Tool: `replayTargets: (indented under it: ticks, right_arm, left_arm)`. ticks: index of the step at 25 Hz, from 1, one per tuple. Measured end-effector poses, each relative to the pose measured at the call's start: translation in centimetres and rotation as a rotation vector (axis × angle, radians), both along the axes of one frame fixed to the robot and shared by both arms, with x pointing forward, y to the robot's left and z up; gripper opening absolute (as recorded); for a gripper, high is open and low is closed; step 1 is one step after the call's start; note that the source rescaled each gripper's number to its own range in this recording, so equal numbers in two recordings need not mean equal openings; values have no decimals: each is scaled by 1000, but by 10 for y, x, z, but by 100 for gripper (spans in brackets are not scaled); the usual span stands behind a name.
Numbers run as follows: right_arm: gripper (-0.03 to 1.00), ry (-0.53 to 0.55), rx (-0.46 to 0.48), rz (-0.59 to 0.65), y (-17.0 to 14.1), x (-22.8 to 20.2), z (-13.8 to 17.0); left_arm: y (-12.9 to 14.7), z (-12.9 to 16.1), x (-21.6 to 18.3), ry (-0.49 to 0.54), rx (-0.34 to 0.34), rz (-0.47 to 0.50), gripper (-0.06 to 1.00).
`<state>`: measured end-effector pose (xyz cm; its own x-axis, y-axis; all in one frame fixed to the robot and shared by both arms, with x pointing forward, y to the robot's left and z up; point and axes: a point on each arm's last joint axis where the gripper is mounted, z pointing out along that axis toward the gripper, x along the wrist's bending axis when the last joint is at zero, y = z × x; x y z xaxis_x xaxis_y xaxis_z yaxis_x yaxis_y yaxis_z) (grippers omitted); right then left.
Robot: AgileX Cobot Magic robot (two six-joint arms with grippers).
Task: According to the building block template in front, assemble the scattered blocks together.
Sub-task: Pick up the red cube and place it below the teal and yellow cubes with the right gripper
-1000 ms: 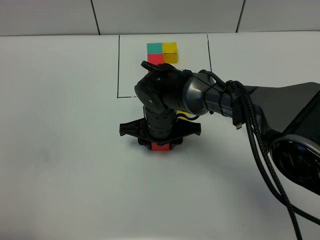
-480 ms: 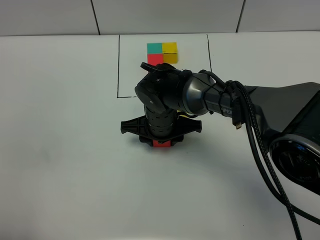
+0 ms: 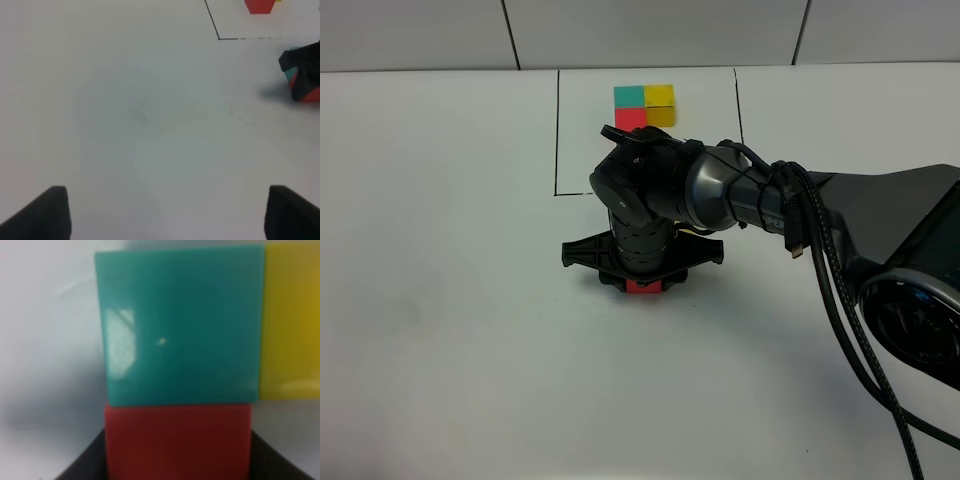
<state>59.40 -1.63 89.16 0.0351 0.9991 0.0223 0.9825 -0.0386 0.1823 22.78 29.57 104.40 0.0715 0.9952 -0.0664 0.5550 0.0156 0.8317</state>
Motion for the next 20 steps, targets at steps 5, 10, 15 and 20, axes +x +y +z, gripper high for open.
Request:
replayTargets:
  ticks: [5, 10, 15, 20]
  right_arm:
    - [1, 1, -1, 0, 0, 0, 0]
    - [1, 1, -3, 7, 0, 0, 0]
    - [1, 4, 0, 13, 0, 0, 0]
    - [1, 5, 0, 14, 0, 0, 0]
  left_arm:
    - [0, 0, 0, 0, 0, 0, 75]
    - [0, 0, 0, 0, 0, 0, 75]
    - [0, 0, 0, 0, 0, 0, 75]
    - [0, 0, 0, 0, 0, 0, 75]
